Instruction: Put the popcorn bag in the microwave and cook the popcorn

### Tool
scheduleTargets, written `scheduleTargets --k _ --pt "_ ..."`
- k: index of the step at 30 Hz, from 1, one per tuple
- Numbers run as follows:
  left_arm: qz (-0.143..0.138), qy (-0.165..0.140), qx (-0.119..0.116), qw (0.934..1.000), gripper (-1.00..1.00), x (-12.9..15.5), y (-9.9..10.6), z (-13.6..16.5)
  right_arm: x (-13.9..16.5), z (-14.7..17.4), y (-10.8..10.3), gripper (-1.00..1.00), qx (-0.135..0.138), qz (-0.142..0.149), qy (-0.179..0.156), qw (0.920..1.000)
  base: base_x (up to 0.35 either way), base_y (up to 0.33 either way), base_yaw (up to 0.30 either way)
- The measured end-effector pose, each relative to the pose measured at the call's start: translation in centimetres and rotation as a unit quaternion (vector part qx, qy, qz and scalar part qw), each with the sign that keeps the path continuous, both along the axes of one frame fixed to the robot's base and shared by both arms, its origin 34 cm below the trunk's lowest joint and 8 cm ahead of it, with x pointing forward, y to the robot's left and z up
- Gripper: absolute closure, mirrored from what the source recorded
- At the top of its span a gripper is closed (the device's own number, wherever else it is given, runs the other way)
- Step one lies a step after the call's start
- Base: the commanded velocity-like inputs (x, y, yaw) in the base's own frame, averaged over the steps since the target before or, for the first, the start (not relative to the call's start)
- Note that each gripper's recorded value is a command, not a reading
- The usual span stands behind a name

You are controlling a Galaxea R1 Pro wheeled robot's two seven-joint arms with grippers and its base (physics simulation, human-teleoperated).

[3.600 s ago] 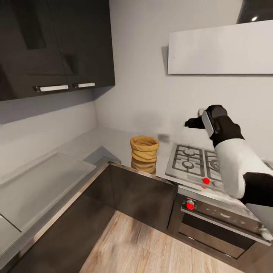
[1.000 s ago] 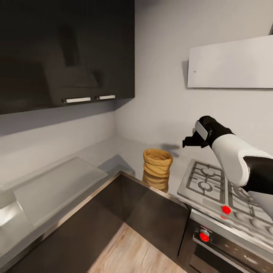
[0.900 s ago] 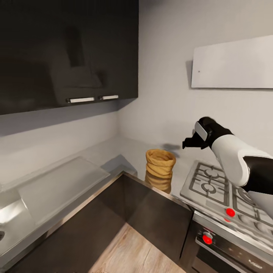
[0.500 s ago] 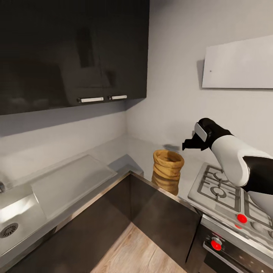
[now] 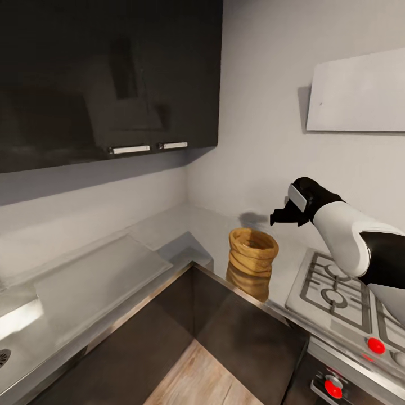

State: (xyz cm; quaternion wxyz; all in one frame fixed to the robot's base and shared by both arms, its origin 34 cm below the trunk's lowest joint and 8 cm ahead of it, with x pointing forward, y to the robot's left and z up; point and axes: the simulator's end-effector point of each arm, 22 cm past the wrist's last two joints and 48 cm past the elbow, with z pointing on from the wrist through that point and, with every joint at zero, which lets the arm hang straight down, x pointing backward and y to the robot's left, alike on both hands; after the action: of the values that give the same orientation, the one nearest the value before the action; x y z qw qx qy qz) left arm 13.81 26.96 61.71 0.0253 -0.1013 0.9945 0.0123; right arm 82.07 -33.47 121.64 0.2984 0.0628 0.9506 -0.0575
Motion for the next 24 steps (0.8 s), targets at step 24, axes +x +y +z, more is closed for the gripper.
scheduleTargets --k 24 --pt "0.0 0.001 0.0 1.0 -1.0 0.0 0.0 0.0 -3.2 -6.1 1.4 -1.0 0.032 0.003 0.084 0.996 0.088 0.0 0.0"
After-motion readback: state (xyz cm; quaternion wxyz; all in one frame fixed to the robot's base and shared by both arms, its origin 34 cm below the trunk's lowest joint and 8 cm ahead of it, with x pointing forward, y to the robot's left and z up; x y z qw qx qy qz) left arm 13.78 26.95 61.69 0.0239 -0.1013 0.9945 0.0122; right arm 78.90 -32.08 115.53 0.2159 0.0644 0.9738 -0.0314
